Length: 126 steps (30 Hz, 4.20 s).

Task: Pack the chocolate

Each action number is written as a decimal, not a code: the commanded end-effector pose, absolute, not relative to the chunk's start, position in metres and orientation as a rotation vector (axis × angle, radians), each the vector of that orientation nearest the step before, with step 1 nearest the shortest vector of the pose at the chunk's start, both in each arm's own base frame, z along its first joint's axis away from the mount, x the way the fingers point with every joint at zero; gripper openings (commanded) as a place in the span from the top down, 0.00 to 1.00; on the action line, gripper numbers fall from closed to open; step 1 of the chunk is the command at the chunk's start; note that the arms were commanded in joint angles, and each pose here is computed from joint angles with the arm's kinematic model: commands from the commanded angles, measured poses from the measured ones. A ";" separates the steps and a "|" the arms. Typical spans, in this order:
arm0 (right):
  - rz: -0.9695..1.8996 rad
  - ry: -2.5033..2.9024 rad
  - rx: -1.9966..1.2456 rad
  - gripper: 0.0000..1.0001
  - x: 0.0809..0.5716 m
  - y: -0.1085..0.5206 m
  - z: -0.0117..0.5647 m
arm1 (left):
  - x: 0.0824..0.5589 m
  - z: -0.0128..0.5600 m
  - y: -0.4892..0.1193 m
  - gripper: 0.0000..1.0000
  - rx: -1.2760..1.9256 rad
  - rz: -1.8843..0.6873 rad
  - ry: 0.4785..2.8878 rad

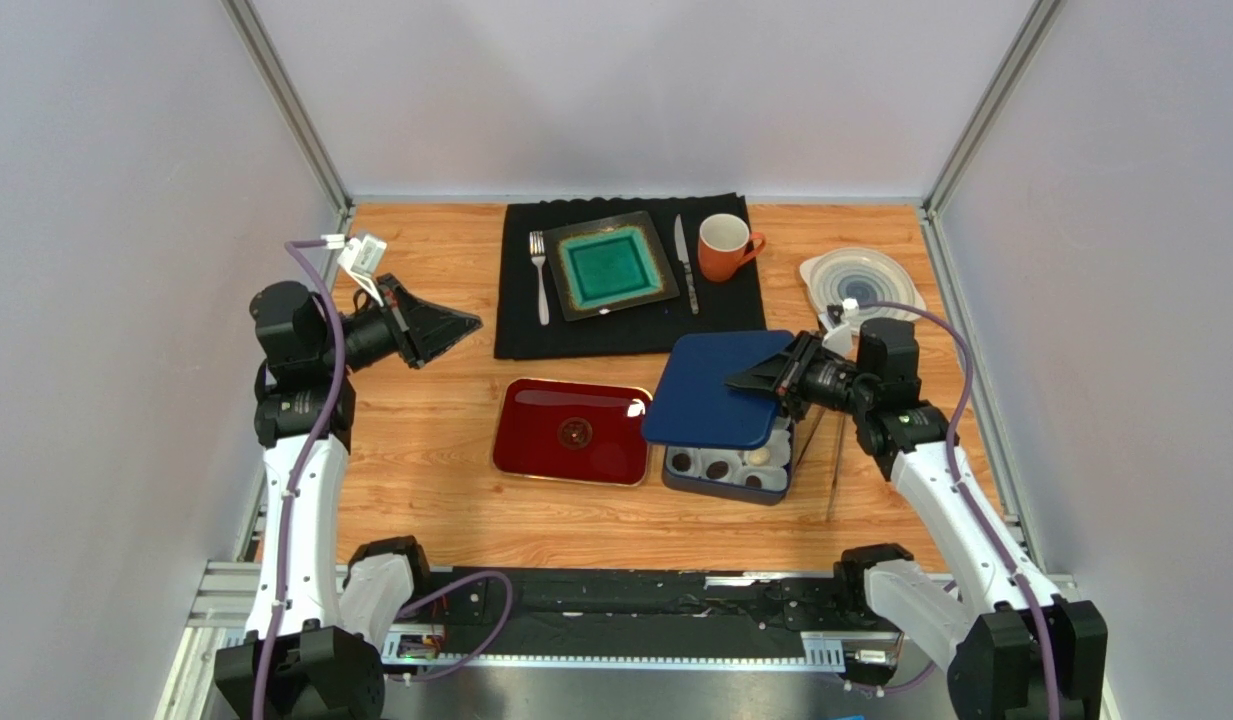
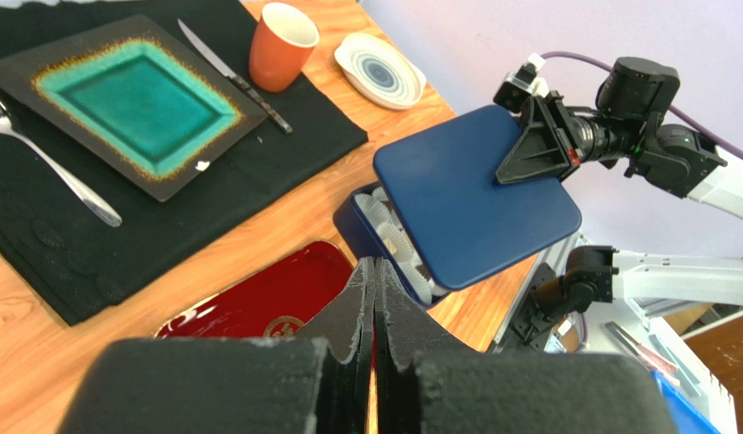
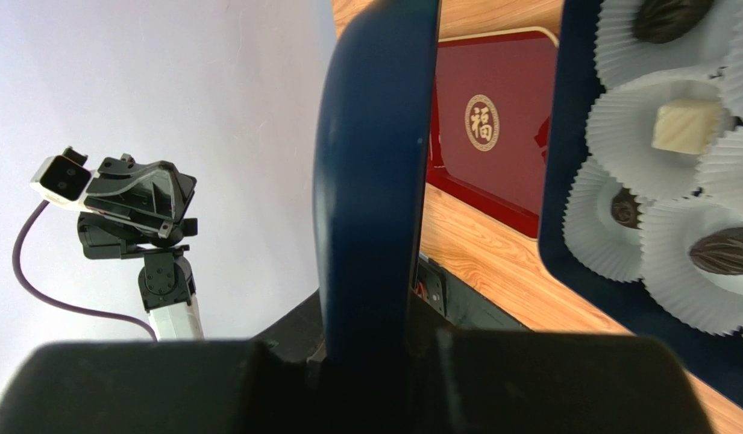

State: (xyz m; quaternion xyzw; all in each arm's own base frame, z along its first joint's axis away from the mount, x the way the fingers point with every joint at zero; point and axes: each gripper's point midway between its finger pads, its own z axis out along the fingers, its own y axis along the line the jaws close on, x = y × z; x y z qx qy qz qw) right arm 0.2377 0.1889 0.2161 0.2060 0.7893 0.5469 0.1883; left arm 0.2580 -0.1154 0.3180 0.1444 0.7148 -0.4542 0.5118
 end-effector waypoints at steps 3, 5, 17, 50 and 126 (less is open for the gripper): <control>1.566 2.250 0.466 1.00 0.223 0.186 0.208 | 0.253 0.303 -0.119 0.99 0.385 -1.136 1.735; 1.554 2.272 0.462 1.00 0.222 0.184 0.194 | 0.251 0.304 -0.120 0.99 0.393 -1.146 1.729; 1.474 2.169 0.438 1.00 0.233 0.159 0.178 | 0.244 0.305 -0.122 0.99 0.429 -1.140 1.714; 1.338 2.302 0.619 0.49 0.221 0.131 0.110 | 0.241 0.313 -0.124 0.99 0.449 -1.153 1.698; 0.502 2.715 0.748 0.00 0.199 0.063 0.097 | 0.242 0.302 -0.126 0.99 0.461 -1.213 1.698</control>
